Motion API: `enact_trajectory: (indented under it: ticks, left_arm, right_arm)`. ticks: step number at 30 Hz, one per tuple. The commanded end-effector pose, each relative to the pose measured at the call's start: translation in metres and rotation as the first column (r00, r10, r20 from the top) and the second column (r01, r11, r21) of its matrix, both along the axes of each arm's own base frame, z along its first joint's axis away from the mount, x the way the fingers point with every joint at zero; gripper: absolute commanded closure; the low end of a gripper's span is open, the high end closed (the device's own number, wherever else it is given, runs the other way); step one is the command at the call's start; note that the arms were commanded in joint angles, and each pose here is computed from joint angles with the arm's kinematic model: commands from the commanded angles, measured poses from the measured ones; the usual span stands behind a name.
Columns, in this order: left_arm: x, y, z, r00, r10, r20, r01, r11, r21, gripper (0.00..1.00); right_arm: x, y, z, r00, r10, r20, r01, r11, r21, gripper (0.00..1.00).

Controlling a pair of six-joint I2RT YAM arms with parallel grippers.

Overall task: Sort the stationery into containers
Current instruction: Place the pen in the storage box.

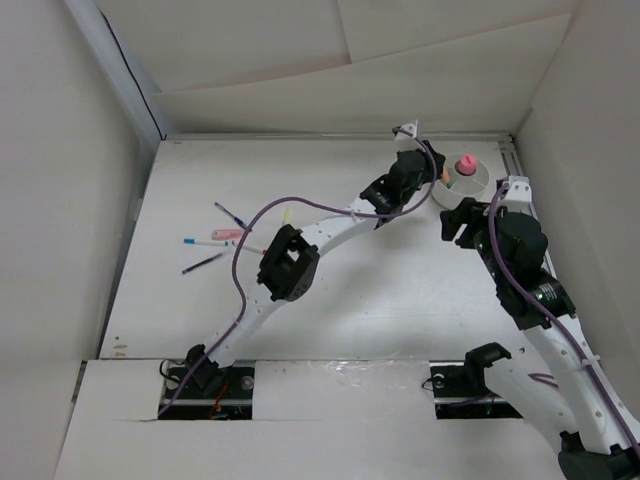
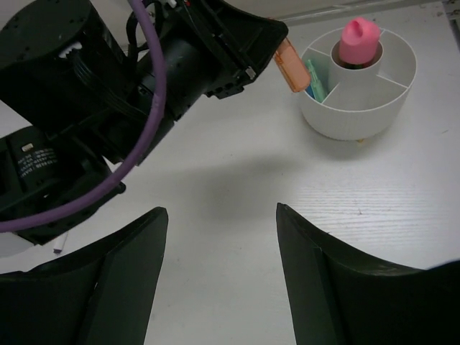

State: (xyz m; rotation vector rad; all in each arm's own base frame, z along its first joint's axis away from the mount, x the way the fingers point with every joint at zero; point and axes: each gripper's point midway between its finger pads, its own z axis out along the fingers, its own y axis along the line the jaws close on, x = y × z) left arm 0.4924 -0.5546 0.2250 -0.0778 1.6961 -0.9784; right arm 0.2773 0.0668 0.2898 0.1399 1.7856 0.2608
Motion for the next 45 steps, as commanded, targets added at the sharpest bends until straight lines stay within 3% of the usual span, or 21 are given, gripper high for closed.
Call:
enact_trajectory:
  ticks: [1,15,33,45]
  left_arm:
    - [0.006,0.004,0.063,0.985,0.09,0.148,-0.073,0.991,-0.116,0.92]
    - [0.016,-0.002,0.042,0.954,0.22,0.203,-0.185,0.966,-0.178,0.87]
    - [0.022,-0.007,0.008,0.947,0.234,0.218,-0.193,0.961,-0.196,0.85]
    - [0.024,-0.007,-0.001,0.943,0.249,0.22,-0.197,0.953,-0.23,0.81]
  right_arm:
    - [-0.002,0.002,0.025,0.998,0.017,0.059,-0.019,0.999,0.034,0.32]
    - [-0.018,0.001,0.045,0.99,0.051,0.132,-0.058,0.997,0.051,0.32]
    - [-0.021,0.031,0.06,0.961,0.2,0.189,-0.22,0.972,0.088,0.33]
    - [-0.01,0.037,0.05,0.961,0.219,0.168,-0.236,0.968,0.087,0.33]
